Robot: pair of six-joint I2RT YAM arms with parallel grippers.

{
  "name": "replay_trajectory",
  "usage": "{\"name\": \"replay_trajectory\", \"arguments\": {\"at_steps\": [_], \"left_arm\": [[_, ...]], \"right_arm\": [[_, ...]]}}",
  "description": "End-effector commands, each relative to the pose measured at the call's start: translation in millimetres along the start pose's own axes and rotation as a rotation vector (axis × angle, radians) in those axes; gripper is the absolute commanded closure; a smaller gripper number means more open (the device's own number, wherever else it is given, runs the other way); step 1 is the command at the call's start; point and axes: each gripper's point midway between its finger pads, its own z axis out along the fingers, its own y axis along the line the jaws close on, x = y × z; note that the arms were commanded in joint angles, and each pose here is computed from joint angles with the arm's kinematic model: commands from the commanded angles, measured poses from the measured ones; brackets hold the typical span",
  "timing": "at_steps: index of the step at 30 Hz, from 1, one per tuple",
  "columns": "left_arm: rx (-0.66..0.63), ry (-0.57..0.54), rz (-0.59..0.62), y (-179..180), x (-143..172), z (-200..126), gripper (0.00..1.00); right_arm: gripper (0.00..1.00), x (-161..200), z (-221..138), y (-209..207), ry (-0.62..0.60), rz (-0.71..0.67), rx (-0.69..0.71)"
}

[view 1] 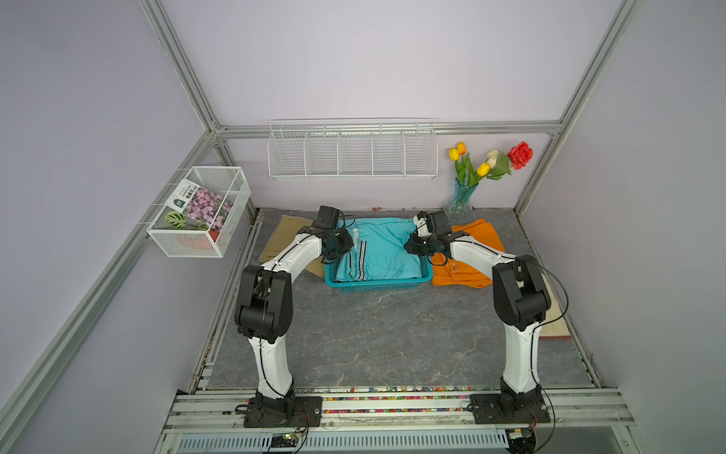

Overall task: Put the folded long pants in the basket
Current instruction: Place the long pant in the basket.

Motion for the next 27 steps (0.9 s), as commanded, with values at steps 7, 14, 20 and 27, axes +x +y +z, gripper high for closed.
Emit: {"name": "replay_trajectory", "arguments": {"at_steps": [7,14,20,27], "left_arm": [[-0.054,-0.037,-0.029,13.4,-4.4,-15.6,0.19],[-0.007,-0.164,-0.04,2.8,-7.4,-89.0,0.12],[-0.02,-0.316,-0.105,25.5,6.6,-145.9,0.1],[-0.074,-0.442,-0.348,120.1,38.2,-165.5,0.0]], "right_arm": [[0.64,-4.0,-20.6,0.3,-0.003,-0.01,0.038],[0.23,-33.7,-68.6,48.1,-0.092,-0.098,-0.054],[0.13,-37.5,-104.6,77.5,-0.16,-0.161,-0.084],[0.13,-0.9,-135.7,101.8,-0.213,-0.216,-0.133]]}}
